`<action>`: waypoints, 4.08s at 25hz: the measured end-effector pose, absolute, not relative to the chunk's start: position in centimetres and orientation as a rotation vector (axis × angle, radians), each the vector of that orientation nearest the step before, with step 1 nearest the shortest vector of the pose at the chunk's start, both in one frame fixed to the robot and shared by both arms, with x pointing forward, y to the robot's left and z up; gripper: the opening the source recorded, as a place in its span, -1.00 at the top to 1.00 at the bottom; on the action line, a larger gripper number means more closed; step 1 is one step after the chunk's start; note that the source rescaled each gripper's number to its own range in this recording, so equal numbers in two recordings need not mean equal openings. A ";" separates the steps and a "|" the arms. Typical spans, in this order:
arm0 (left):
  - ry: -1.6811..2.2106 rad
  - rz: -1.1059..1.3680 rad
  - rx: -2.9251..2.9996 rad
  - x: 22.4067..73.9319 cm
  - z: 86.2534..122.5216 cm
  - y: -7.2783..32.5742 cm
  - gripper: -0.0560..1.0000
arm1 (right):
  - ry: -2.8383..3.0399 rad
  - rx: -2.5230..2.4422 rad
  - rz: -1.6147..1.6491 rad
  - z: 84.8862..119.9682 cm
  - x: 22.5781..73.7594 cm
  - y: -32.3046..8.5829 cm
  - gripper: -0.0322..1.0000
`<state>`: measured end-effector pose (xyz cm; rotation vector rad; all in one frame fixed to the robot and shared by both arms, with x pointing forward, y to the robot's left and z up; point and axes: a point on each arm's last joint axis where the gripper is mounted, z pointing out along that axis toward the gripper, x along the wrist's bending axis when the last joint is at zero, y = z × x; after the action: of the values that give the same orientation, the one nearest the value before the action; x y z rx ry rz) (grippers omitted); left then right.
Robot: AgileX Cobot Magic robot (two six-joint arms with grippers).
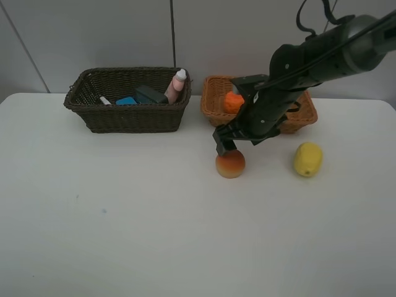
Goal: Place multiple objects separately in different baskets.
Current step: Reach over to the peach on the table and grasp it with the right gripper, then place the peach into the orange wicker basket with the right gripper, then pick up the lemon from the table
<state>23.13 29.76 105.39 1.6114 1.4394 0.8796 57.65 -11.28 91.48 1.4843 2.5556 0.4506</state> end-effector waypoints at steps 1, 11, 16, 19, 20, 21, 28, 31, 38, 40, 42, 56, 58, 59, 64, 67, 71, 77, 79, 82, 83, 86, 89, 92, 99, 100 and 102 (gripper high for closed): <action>1.439 0.880 1.611 23.1 105.4 29.8 -0.99 | 2.545 1.495 0.474 91.5 57.7 -11.2 -1.00; 1.439 0.880 1.611 23.1 105.4 29.8 -0.99 | 2.524 1.564 0.524 91.4 57.8 -10.9 -1.00; 1.439 0.880 1.611 23.1 105.4 29.8 -0.99 | 2.550 1.579 0.473 89.6 57.8 -10.8 -1.00; 1.439 0.880 1.611 23.1 105.4 29.8 -0.99 | 2.560 1.576 0.458 88.9 57.8 -10.8 -1.00; 1.439 0.880 1.611 23.1 105.4 29.8 -0.99 | 2.560 1.576 0.459 88.9 57.9 -10.8 -1.00; 1.439 0.880 1.611 23.1 105.4 29.8 -0.99 | 2.558 1.581 0.461 88.9 57.9 -10.7 -1.00; 1.439 0.880 1.611 23.1 105.4 29.8 -0.99 | 2.573 1.616 0.474 88.1 57.8 -10.5 -1.00; 1.439 0.880 1.611 23.1 105.4 29.8 -0.99 | 2.589 1.627 0.444 87.1 57.7 -10.5 -1.00; 1.439 0.880 1.611 23.1 105.4 29.8 -0.99 | 2.593 1.619 0.440 86.9 57.8 -10.5 -1.00; 1.439 0.880 1.611 23.1 105.4 29.8 -0.99 | 2.595 1.619 0.438 87.0 57.8 -10.5 -1.00; 1.439 0.880 1.611 23.1 105.4 29.8 -0.99 | 2.601 1.620 0.430 87.0 57.7 -10.5 -1.00; 1.439 0.880 1.611 23.1 105.4 29.8 -0.99 | 2.641 1.609 0.363 86.9 57.4 -10.7 -0.05; 1.439 0.880 1.611 23.1 105.4 29.8 -0.99 | 2.643 1.610 0.360 86.9 57.4 -10.7 -0.05; 1.439 0.880 1.611 23.1 105.4 29.8 -0.99 | 2.648 1.606 0.354 87.1 57.3 -10.7 -0.05; 1.439 0.880 1.611 23.1 105.4 29.8 -0.99 | 2.650 1.559 0.372 90.1 56.8 -11.1 -0.05; 1.439 0.880 1.611 23.1 105.4 29.8 -0.99 | 2.575 1.476 0.494 94.5 57.4 -11.5 -0.05; 1.439 0.880 1.611 23.1 105.4 29.8 -0.99 | 2.402 1.477 0.644 99.7 59.7 -13.9 -0.05; 1.439 0.880 1.611 23.1 105.4 29.8 -0.99 | 2.151 1.666 0.692 99.8 65.6 -20.4 -0.05; 1.439 0.880 1.611 23.1 105.4 29.8 -0.99 | 2.100 1.753 0.689 98.2 67.1 -22.0 -0.05; 1.439 0.880 1.611 23.1 105.4 29.8 -0.99 | 2.086 1.819 0.647 96.0 68.3 -23.2 -0.18; 1.439 0.880 1.611 23.1 105.4 29.8 -0.99 | 2.083 1.825 0.633 95.6 68.4 -23.4 -0.40; 1.439 0.880 1.611 23.1 105.4 29.8 -0.99 | 2.073 1.825 0.608 95.5 68.5 -23.8 -0.86; 1.439 0.880 1.611 23.1 105.4 29.8 -0.99 | 2.067 1.825 0.590 96.0 68.4 -24.0 -0.96; 1.439 0.880 1.611 23.1 105.4 29.8 -0.99 | 2.095 1.850 0.550 96.9 67.6 -24.1 -0.97; 1.439 0.880 1.611 23.1 105.4 29.8 -0.99 | 2.205 1.991 0.370 99.5 64.6 -23.9 -1.00; 1.439 0.880 1.611 23.1 105.4 29.8 -0.99 | 2.229 2.021 0.320 99.6 64.1 -23.9 -1.00; 1.439 0.880 1.611 23.1 105.4 29.8 -0.99 | 2.289 2.077 0.191 99.4 63.0 -24.1 -1.00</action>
<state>23.13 29.76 105.39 1.6114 1.4394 0.8796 63.05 -24.10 99.42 2.0771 2.2890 0.1911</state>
